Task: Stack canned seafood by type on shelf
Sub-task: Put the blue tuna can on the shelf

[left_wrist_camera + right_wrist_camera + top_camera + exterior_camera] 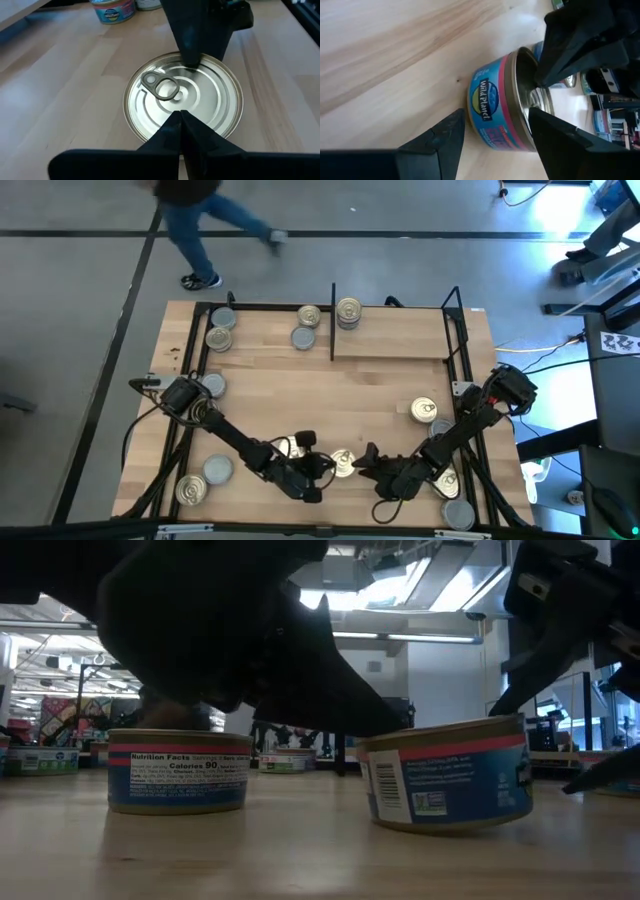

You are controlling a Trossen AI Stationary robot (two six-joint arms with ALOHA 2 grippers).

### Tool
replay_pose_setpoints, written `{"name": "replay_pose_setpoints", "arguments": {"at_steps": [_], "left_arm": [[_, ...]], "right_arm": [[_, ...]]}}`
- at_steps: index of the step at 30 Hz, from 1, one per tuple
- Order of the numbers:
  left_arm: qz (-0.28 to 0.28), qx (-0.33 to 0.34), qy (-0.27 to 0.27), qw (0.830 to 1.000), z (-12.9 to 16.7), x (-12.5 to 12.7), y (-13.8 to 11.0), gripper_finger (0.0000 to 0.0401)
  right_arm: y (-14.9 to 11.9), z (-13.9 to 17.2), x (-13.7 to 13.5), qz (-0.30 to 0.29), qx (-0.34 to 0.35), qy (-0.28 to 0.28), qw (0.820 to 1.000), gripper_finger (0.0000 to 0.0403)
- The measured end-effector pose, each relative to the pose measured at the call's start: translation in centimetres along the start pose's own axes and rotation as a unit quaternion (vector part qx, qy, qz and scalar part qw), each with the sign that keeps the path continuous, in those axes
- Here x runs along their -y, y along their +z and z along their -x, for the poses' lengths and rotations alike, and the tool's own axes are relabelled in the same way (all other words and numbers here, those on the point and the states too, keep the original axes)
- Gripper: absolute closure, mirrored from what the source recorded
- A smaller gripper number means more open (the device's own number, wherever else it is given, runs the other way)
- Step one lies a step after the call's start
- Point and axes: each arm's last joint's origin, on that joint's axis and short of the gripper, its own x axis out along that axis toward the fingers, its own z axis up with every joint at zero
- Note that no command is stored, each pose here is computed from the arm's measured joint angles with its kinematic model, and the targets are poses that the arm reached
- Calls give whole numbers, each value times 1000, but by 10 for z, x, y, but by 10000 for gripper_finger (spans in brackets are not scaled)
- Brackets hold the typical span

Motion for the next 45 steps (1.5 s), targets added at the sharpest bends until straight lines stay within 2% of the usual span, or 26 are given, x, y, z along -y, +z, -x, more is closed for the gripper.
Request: {"name": "replay_pose_setpoints", "arguments": {"at_steps": [8, 13, 17, 22, 26, 32, 35, 38, 43, 45], "left_arm": [[3, 11, -4, 1000, 0, -1, -1, 396], [3, 11, -4, 1000, 0, -1, -1, 394], [0, 11, -4, 1000, 1, -1, -1, 394], [0, 11, -4, 1000, 0, -1, -1, 394], [-1, 11, -5, 1000, 1, 0, -2, 394], [-1, 11, -5, 1000, 1, 0, -2, 394], [-1, 11, -5, 1000, 1, 0, -2, 394], [-1, 11, -5, 1000, 1, 0, -2, 394], [-1, 11, -5, 1000, 1, 0, -2, 394], [-1, 11, -5, 1000, 1, 0, -2, 394]], "right_arm": [[-4, -3, 4, -17, -11, -5, 1000, 182], [2, -4, 8, -62, -3, -4, 998, 182], [14, -4, 17, -121, 5, -27, 992, 182], [25, -3, 26, -148, 8, -32, 988, 182], [31, -3, 30, -160, 17, -37, 986, 182], [30, -3, 30, -143, 1, -45, 989, 180], [30, 0, 28, -151, -11, -67, 986, 159], [31, 3, 23, -136, -21, -71, 988, 114], [27, 8, 10, -89, -47, -26, 995, 26], [22, 8, 7, -72, -60, 3, 996, 9]]}}
